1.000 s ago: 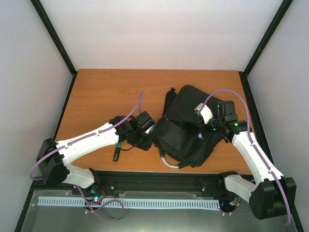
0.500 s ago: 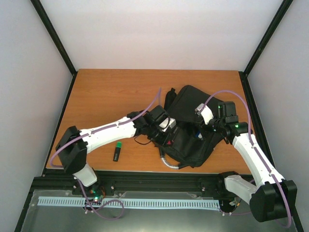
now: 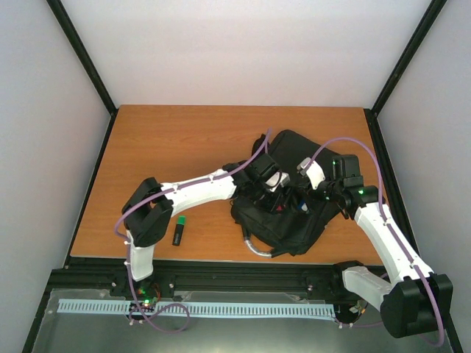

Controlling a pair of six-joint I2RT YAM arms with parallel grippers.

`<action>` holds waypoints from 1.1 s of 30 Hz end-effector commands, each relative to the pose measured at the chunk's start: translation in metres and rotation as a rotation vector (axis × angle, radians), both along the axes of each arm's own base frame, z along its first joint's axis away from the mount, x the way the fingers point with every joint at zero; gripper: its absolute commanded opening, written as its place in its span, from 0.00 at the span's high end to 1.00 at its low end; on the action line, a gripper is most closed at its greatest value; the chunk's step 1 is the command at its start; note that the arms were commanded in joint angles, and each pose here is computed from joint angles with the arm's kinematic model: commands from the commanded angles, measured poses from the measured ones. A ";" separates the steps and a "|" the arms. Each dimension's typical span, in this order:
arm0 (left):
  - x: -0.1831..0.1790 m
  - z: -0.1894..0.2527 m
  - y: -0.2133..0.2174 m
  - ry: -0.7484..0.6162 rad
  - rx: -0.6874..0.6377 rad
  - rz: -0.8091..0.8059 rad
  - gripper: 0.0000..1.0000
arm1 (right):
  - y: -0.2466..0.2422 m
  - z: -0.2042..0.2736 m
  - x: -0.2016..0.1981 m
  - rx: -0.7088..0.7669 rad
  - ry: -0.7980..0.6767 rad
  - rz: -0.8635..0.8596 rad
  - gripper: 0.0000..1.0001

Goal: Pack the student bag
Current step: Place the stationery in the student bag.

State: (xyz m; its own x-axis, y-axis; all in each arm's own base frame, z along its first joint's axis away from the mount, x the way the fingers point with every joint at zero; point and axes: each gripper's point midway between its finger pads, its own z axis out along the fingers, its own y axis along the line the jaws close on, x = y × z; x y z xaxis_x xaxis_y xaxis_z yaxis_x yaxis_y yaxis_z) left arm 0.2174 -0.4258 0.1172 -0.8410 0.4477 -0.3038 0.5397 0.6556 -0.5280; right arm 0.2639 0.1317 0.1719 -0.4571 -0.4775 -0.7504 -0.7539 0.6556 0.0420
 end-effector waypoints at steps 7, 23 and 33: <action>0.016 0.013 -0.014 -0.110 -0.005 -0.002 0.63 | 0.013 0.016 0.000 0.067 -0.048 0.061 0.96; -0.036 0.035 0.001 -0.163 -0.077 0.006 0.82 | 0.015 0.014 0.000 0.071 -0.038 0.073 0.96; -0.055 0.010 -0.035 -0.099 -0.184 -0.002 0.99 | 0.015 0.014 -0.001 0.071 -0.035 0.076 0.96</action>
